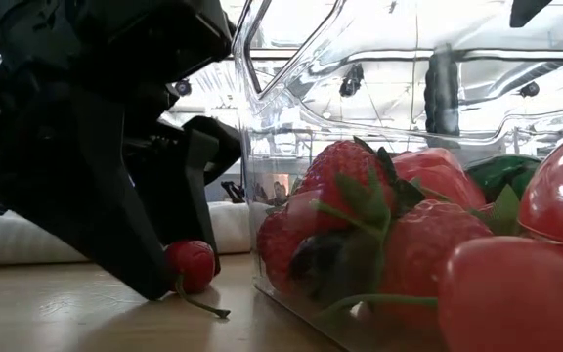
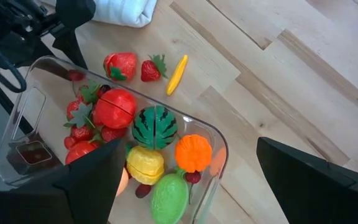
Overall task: Pick and placing Produce into tupperware
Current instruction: Put the red cherry into the transparent bin
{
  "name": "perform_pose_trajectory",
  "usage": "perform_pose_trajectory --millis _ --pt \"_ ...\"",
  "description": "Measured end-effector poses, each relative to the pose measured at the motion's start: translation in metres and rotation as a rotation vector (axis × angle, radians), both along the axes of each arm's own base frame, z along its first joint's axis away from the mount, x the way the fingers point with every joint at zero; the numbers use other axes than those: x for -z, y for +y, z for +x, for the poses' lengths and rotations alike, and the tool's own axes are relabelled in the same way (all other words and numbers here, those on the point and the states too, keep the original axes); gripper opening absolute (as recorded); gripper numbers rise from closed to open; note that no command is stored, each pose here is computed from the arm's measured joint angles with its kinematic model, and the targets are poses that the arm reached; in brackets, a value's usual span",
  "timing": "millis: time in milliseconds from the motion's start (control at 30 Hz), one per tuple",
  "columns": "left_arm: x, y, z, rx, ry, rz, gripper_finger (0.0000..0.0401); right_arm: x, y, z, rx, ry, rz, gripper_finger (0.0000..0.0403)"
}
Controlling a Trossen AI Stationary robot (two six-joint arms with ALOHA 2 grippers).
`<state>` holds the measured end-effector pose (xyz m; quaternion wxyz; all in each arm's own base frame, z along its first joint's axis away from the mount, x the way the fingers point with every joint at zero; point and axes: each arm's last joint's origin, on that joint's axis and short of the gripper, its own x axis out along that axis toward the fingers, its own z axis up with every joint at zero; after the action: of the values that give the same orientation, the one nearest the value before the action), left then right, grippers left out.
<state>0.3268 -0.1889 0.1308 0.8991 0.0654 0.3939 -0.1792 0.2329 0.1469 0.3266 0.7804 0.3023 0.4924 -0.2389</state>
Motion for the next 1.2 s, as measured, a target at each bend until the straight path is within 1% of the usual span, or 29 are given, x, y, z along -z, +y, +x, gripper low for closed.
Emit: perform_pose_trajectory --millis 367,633,767,867,933,1067,1200 --pt "0.000 0.000 0.000 0.000 0.001 0.000 0.0123 0.000 0.000 0.000 -0.002 0.001 -0.001 0.0354" --pt "0.000 -0.001 0.000 0.004 0.002 -0.003 0.0074 0.000 0.000 0.000 -0.001 0.001 0.000 0.0354" --pt "-0.003 0.000 -0.001 0.001 -0.001 -0.001 0.0073 0.000 0.000 0.000 -0.001 0.001 -0.001 0.0354" --pt "-0.018 0.002 -0.003 -0.005 -0.023 -0.007 0.0077 0.000 0.000 0.000 -0.001 0.001 -0.001 0.0354" --pt "-0.034 0.006 -0.008 -0.021 -0.039 0.004 0.0077 0.000 0.000 0.000 -0.001 0.001 -0.001 0.0354" --pt "-0.072 0.018 -0.026 -0.068 -0.065 0.047 0.0077 0.000 0.000 0.000 -0.002 0.002 -0.001 0.0354" --pt "-0.113 0.029 -0.042 -0.067 -0.157 0.017 0.0077 0.000 0.000 0.000 -0.007 0.003 -0.004 0.0354"
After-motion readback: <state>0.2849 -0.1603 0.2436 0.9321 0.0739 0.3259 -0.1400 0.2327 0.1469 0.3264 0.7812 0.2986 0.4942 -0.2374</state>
